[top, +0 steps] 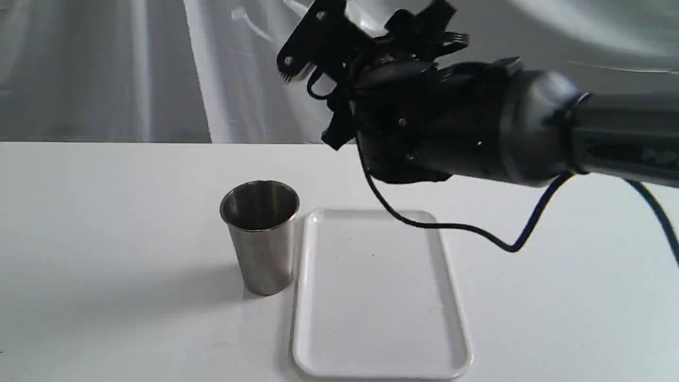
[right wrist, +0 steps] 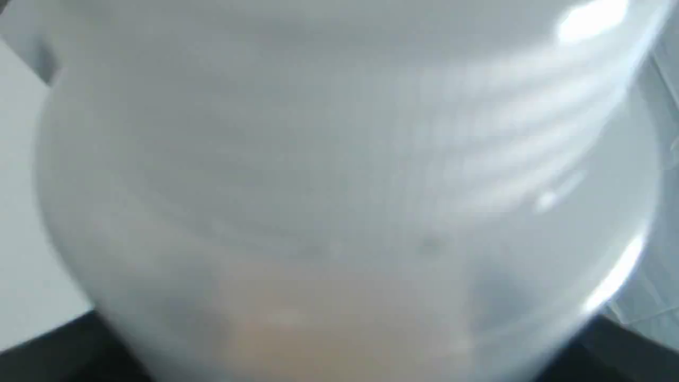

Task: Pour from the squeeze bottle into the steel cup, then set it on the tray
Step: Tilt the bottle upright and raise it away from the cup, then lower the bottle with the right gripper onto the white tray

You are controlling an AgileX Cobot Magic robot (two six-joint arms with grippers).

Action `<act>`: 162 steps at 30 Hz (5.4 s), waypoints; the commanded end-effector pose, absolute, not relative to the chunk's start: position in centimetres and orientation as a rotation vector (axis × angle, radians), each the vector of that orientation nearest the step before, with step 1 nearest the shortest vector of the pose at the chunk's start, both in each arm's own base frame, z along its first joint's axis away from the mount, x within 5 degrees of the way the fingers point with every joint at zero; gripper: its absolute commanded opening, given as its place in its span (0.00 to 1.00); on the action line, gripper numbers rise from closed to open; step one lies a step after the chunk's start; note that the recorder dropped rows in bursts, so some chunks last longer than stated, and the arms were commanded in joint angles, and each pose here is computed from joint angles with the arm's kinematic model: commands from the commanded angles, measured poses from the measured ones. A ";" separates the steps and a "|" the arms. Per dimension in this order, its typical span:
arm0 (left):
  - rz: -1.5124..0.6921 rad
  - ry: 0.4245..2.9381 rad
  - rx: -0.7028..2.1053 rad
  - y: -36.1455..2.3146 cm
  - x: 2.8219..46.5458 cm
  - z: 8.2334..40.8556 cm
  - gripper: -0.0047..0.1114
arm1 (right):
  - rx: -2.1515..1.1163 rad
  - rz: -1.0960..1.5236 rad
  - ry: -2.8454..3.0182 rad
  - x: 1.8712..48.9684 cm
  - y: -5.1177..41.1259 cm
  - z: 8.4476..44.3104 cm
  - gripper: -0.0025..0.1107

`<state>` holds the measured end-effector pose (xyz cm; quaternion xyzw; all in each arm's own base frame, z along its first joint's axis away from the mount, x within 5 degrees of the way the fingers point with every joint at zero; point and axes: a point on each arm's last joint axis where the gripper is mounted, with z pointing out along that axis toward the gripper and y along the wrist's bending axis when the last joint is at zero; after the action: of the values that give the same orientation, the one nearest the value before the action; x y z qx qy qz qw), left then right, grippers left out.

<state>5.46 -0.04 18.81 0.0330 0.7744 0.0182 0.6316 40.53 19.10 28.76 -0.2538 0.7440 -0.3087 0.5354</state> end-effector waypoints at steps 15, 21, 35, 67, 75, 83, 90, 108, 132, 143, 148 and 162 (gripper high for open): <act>0.041 1.767 0.073 0.0 5.5 18.7 0.04 | -0.372 -0.585 1.718 36.0 15.6 35.8 0.26; 0.041 1.767 0.073 0.0 5.5 18.7 0.04 | -0.313 -0.532 1.727 33.6 14.1 37.0 0.26; 0.040 1.767 0.071 0.0 5.5 18.7 0.04 | -0.352 -0.220 1.753 29.6 10.7 36.4 0.26; 0.041 1.767 0.072 0.0 5.5 18.7 0.04 | -0.282 0.266 1.871 36.4 10.2 28.5 0.26; 0.039 1.767 0.069 0.0 5.5 18.7 0.04 | -0.329 0.303 1.889 36.2 11.1 24.4 0.26; 0.039 1.767 0.069 0.0 5.5 18.7 0.04 | -0.386 0.294 1.904 34.6 10.9 21.7 0.26; 0.041 1.767 0.073 0.0 5.5 18.7 0.04 | -0.381 0.316 1.929 35.0 11.1 19.6 0.26; 0.040 1.767 0.071 0.0 5.5 18.7 0.04 | -0.457 0.297 1.992 35.7 11.5 15.1 0.26; 0.040 1.767 0.071 0.0 5.5 18.7 0.04 | -0.588 0.271 1.987 35.4 13.2 13.3 0.26; 0.041 1.767 0.073 0.0 5.5 18.7 0.04 | -0.592 0.260 2.013 35.4 13.1 13.1 0.26; 0.039 1.767 0.069 0.0 5.5 18.7 0.04 | -0.592 0.260 2.013 35.4 13.1 13.1 0.26; 0.040 1.767 0.071 0.0 5.5 18.7 0.04 | -0.592 0.260 2.013 35.4 13.1 13.1 0.26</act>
<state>5.46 -0.04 18.81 0.0330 0.7744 0.0182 0.6316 35.17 12.90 12.45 -0.2439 0.8386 0.1034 0.4761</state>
